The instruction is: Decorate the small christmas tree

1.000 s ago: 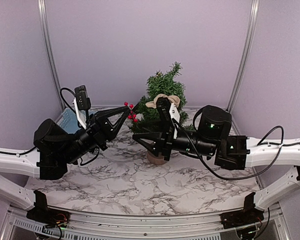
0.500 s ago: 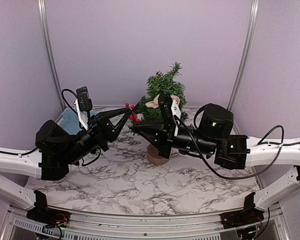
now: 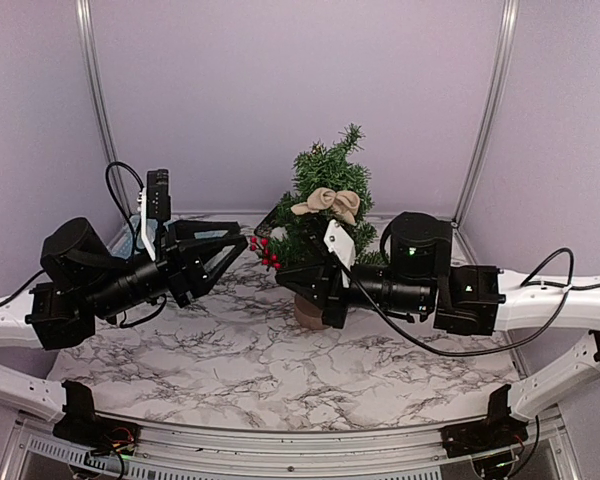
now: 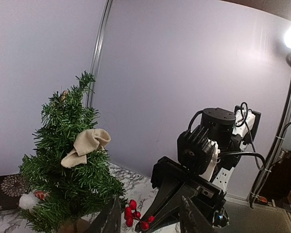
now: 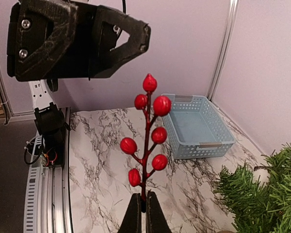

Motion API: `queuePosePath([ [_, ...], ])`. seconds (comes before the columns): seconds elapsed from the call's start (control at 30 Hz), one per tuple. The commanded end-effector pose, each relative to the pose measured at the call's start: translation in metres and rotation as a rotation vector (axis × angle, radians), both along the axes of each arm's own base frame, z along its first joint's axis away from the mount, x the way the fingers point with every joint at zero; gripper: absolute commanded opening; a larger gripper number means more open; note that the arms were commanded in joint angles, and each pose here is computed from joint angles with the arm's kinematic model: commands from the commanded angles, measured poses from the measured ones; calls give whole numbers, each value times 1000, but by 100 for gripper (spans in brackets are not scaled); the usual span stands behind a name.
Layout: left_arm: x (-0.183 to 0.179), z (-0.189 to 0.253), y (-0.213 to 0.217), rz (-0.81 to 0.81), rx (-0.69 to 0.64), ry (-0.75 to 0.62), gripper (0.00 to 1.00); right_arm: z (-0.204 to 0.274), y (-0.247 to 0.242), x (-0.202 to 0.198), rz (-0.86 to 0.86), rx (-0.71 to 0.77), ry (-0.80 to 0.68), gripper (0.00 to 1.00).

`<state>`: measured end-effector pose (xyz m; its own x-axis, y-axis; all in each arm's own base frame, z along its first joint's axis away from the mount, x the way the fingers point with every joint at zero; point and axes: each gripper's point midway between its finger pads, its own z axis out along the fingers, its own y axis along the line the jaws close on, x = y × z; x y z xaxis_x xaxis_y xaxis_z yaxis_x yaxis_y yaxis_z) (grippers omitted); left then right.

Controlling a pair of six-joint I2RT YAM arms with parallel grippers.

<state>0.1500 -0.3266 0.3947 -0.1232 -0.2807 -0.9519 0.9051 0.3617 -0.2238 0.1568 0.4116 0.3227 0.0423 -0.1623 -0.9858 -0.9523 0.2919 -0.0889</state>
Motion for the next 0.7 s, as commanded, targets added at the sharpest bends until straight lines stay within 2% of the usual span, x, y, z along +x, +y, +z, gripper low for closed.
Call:
queuePosePath([
  [0.0,0,-28,-8,-36,186,28,41,7,-8,0,-2,-64,-56,0],
  [0.3,7,-37,-22,-100,237,99,38,0,-12,-6,32,-113,-67,0],
  [0.53,10,-49,-28,-146,244,151,30,0,-15,-8,36,-111,-74,0],
  [0.67,9,-49,-28,-167,231,148,13,-1,-13,-7,35,-115,-76,0],
])
